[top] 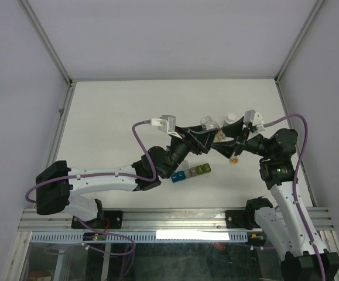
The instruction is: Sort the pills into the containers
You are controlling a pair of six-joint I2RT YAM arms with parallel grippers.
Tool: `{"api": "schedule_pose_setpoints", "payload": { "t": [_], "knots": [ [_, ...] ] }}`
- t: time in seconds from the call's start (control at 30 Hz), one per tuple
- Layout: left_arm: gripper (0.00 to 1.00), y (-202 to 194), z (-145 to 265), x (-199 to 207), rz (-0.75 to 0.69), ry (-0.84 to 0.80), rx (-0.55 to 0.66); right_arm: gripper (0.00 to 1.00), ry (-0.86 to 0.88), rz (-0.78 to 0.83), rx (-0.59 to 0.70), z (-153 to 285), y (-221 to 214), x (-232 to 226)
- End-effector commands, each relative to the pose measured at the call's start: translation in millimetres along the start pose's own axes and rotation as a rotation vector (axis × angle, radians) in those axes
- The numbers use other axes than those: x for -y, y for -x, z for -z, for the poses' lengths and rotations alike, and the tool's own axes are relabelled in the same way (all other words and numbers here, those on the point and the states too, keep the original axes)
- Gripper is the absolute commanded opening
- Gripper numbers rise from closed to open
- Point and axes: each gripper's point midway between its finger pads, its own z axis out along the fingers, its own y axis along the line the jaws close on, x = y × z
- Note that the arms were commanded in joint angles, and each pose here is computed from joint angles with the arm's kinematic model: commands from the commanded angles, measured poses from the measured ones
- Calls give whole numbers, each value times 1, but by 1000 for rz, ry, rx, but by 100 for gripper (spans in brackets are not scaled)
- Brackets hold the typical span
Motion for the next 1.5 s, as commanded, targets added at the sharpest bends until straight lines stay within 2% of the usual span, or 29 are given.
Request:
{"api": "schedule_pose_setpoints", "payload": {
  "t": [0.0,0.37,0.43,0.5,0.53,0.6,0.73,0.8,0.87,1.1,1.17,1.37,1.47],
  "knots": [
    [63,28,-5,19,33,-40,45,6,29,105,10,2,6,-4],
    [61,30,-3,17,8,-43,12,7,59,155,-27,4,-1,-10],
    [54,29,-3,18,8,-53,6,7,63,160,-30,4,-1,-10],
    [40,28,-3,20,8,-64,-1,9,66,159,-36,4,-3,-11],
    [33,28,-2,19,9,-64,-2,13,70,158,-43,4,-4,-11],
    [20,28,-1,18,18,-60,-1,35,84,182,-59,6,-5,-13],
    [11,27,2,13,34,-49,6,67,86,167,-73,8,-4,-17],
    [10,23,1,9,42,-38,3,76,70,148,-74,8,-1,-16],
    [9,16,-1,7,48,-29,-4,80,38,126,-80,8,0,-11],
    [9,9,-7,8,55,-18,-2,82,-13,86,-99,7,0,-2],
    [9,-4,-10,1,40,-3,-21,82,-29,83,-98,7,0,0],
    [9,-10,-11,3,41,-10,-32,87,-85,83,-99,6,2,11],
    [9,-10,-11,4,45,-10,-32,84,-81,75,-106,6,0,11]
  ]
}}
